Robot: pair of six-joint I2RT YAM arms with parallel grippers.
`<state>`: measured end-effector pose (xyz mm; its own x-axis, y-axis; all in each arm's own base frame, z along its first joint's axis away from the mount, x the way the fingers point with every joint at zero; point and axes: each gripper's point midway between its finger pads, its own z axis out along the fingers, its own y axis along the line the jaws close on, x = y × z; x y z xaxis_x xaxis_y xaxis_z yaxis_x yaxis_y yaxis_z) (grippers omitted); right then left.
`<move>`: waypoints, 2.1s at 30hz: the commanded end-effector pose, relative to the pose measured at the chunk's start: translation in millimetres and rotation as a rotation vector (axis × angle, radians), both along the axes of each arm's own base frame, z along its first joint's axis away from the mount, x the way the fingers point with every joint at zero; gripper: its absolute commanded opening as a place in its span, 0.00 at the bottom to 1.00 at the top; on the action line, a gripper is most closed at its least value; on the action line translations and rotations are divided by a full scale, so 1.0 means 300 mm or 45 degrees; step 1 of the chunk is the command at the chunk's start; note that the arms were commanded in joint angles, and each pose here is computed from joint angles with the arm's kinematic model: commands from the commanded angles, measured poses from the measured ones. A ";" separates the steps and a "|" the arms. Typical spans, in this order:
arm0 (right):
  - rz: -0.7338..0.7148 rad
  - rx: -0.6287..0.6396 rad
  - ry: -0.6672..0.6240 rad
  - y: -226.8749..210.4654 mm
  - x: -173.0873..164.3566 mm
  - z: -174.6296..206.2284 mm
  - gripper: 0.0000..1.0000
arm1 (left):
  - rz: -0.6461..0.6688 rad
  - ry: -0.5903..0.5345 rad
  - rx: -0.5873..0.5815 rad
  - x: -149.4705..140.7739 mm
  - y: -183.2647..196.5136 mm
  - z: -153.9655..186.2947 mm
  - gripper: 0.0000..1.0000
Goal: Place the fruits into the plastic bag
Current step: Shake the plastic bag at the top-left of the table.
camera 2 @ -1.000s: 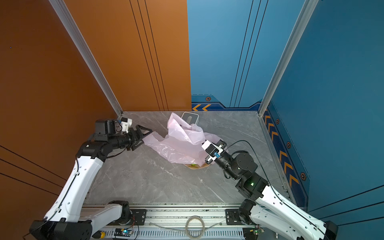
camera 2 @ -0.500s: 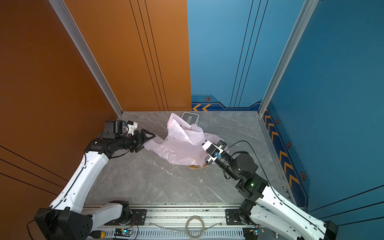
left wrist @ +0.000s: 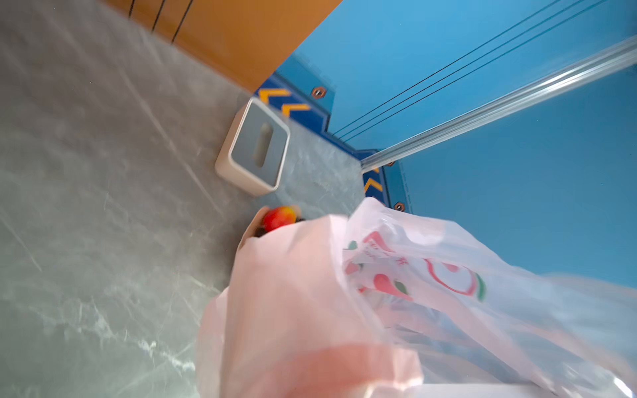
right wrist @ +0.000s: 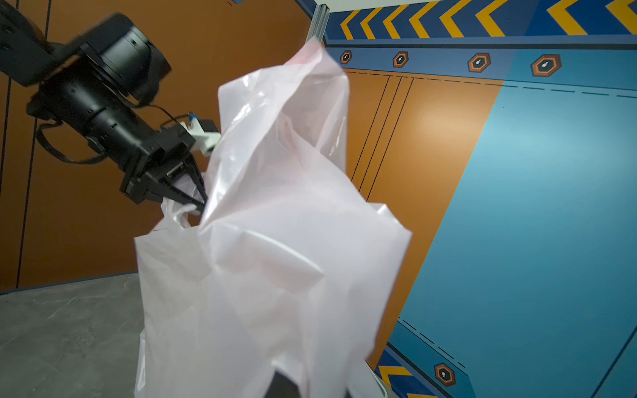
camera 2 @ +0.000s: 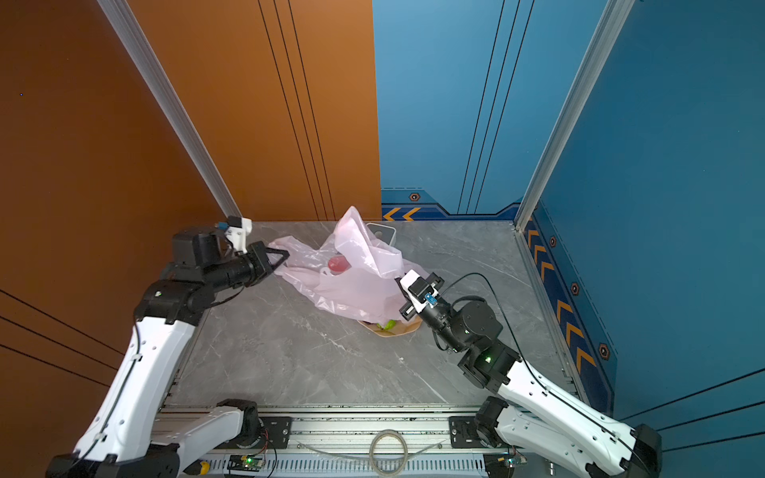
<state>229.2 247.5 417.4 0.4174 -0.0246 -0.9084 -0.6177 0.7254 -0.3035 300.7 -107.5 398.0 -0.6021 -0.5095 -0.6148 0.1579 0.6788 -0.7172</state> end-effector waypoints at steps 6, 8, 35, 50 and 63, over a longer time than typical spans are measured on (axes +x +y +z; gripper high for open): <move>0.134 0.263 0.090 0.082 0.054 0.086 0.31 | 0.112 -0.380 0.208 -0.125 0.080 0.195 0.00; 0.141 0.277 0.169 0.086 0.061 0.033 0.63 | 0.116 -0.376 0.236 -0.141 0.086 0.155 0.00; 0.222 0.480 1.892 -0.038 -0.072 -0.099 0.98 | -0.102 -0.421 0.107 -0.235 -0.069 0.119 0.00; 0.180 0.293 1.796 0.054 -0.008 -0.063 0.91 | -0.171 -0.441 0.143 -0.232 -0.129 0.134 0.00; -0.050 0.087 1.675 -0.054 0.014 -0.014 0.92 | -0.187 -0.449 0.145 -0.229 -0.139 0.146 0.00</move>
<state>241.9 248.8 420.3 -0.7780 0.1043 -0.6196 -0.3974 0.6822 0.6138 234.9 -149.0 421.2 -0.4576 -0.3462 -0.8190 0.4440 0.7090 -0.5478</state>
